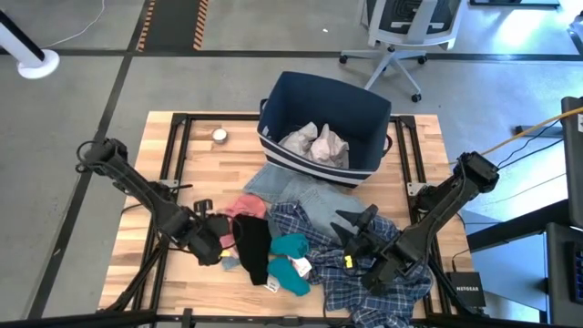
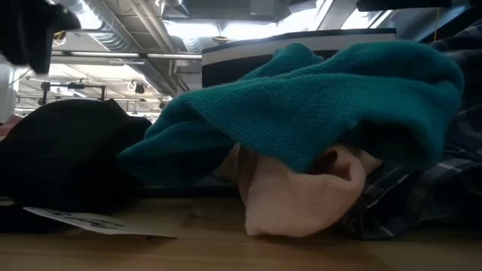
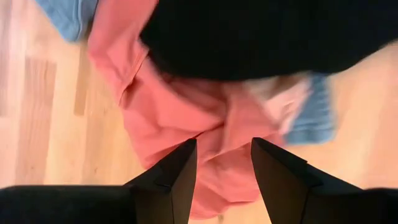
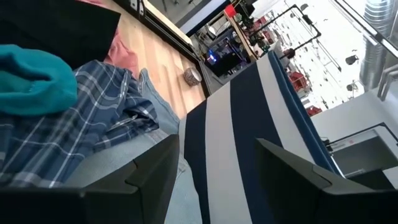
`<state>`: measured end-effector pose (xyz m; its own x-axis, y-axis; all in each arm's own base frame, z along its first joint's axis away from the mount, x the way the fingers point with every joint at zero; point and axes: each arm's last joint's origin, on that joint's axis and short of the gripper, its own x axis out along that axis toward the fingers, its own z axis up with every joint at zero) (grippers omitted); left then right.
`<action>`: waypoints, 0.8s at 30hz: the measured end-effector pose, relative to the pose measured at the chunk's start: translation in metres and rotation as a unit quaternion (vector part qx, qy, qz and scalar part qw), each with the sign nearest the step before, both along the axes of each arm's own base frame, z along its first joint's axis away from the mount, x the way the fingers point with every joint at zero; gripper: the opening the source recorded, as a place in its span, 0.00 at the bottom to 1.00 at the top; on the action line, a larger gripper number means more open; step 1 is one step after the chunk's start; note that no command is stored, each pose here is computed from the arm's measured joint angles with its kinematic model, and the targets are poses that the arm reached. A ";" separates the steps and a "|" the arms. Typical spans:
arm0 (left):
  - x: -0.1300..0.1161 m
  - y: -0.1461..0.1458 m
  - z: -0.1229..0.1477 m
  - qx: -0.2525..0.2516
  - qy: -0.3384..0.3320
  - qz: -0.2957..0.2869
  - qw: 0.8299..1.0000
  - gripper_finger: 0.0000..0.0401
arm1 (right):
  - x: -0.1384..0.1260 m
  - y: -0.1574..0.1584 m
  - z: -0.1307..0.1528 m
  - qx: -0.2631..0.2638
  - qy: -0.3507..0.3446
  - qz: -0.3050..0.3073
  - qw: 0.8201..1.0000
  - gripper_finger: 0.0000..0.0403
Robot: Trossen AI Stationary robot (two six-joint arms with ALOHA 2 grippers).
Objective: Sort clothes
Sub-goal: Put the pink underwear into the blue laundry bin
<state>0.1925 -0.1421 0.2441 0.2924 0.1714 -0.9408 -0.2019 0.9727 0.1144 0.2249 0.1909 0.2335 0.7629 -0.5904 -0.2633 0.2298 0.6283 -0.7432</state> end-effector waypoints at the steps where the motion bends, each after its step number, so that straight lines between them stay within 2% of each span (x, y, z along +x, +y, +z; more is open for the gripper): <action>1: -0.001 0.001 -0.007 0.008 0.010 0.000 1.000 0.37 | 0.000 0.000 0.000 0.000 0.000 0.000 1.000 0.56; 4: -0.003 0.003 -0.024 0.016 0.018 -0.005 1.000 0.37 | 0.000 0.000 0.000 -0.001 0.001 0.000 1.000 0.56; 9: 0.001 0.002 -0.045 -0.016 -0.007 -0.028 0.999 0.37 | 0.000 0.000 0.000 -0.005 0.009 0.004 1.000 0.56; 14: -0.001 0.009 -0.060 -0.022 -0.002 -0.006 1.000 0.37 | 0.000 0.000 0.000 -0.007 0.011 0.005 1.000 0.56; 19: -0.002 0.013 -0.074 -0.033 -0.007 -0.008 0.999 0.37 | 0.000 0.000 0.000 -0.007 0.012 0.005 1.000 0.56; 24: -0.006 0.020 -0.089 -0.037 -0.004 -0.003 0.999 0.29 | 0.000 0.000 0.000 -0.008 0.012 0.005 1.000 0.56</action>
<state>0.1867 -0.1217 0.1548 0.2998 0.0992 -0.9488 -0.1973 0.9795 0.0401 0.2248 0.1908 0.2330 0.7626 -0.5867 -0.2724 0.2057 0.6192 -0.7578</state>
